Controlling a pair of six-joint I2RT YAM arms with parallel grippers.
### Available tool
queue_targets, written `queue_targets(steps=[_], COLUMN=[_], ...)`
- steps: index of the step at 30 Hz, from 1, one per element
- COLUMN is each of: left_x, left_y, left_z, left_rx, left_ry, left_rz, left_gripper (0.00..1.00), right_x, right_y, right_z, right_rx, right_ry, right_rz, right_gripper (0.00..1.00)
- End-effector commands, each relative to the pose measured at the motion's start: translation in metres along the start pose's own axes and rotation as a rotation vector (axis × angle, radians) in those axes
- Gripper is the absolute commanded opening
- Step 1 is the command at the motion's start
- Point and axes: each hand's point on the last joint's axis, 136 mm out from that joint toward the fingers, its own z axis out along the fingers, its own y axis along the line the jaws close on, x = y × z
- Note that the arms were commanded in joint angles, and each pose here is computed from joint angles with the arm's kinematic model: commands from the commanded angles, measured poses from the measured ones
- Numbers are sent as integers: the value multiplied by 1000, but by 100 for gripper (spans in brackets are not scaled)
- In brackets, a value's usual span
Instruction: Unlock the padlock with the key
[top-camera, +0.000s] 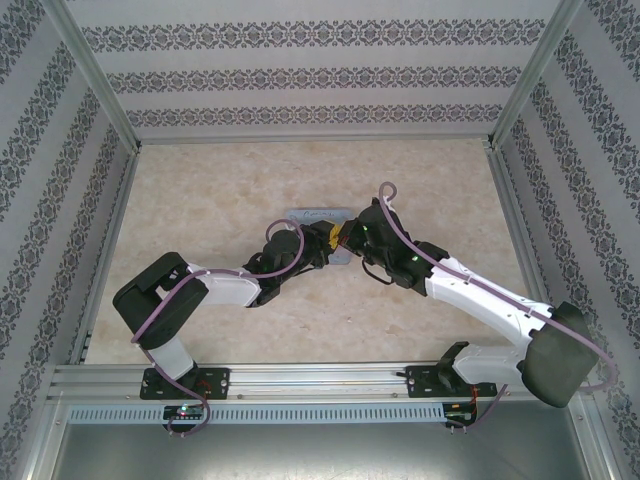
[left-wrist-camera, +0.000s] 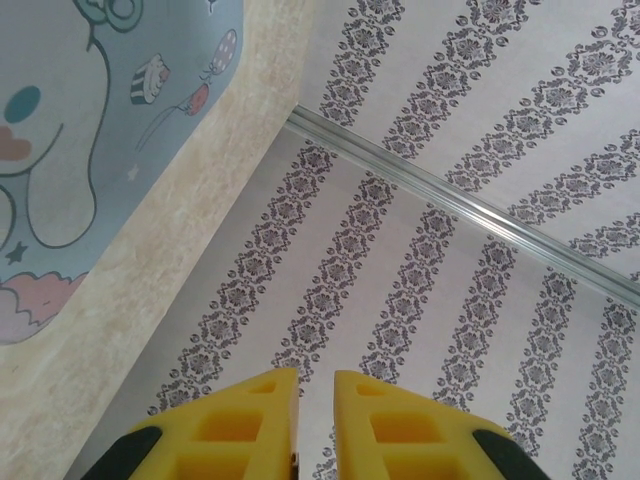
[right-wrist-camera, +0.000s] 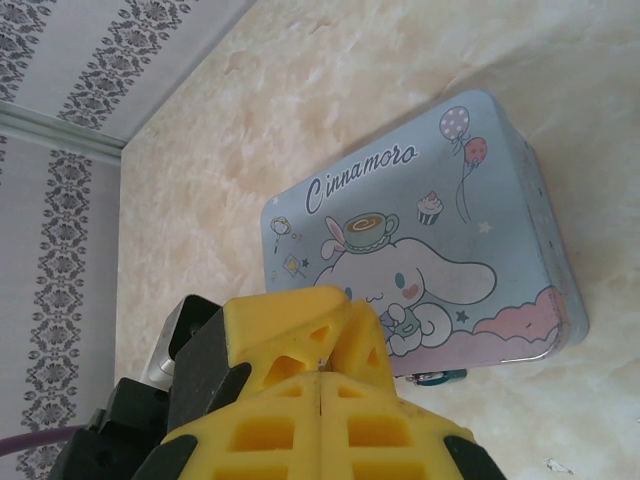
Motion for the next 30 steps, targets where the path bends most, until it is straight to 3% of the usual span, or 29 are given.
queue_targets(steps=[1,17,18,20,23,26,30], left_x=[2,0,-1,-5,-12,-17,-8], left_y=[-2,-1,0,-1,-1,-6,-28], left_z=[-2,-1,-1,-1,-3,-5,-1], left_rx=[33,27,18,10,-15,-31,-9], left_ry=[-2,-11,-16,-19,-23,-2,91], left_rz=[-7,46,68,148,280,431,654], left_gripper=[17,0,0,0,0,0,0], right_x=[-10,-9,-9,-11,-15,-19,-23], right_y=[-3,-13,-17,-27,-46,-59,-49], right_z=[-6,-7,-8,-11,-16,-18,-22], right_rx=[-2,19,28,40,62,43,-65], right_ry=[-43,-43,-47,-59,-73,-58,-17], right_rz=[26,30,31,37,28,26,-33], right_gripper=[0,0,11,42,60,65,63])
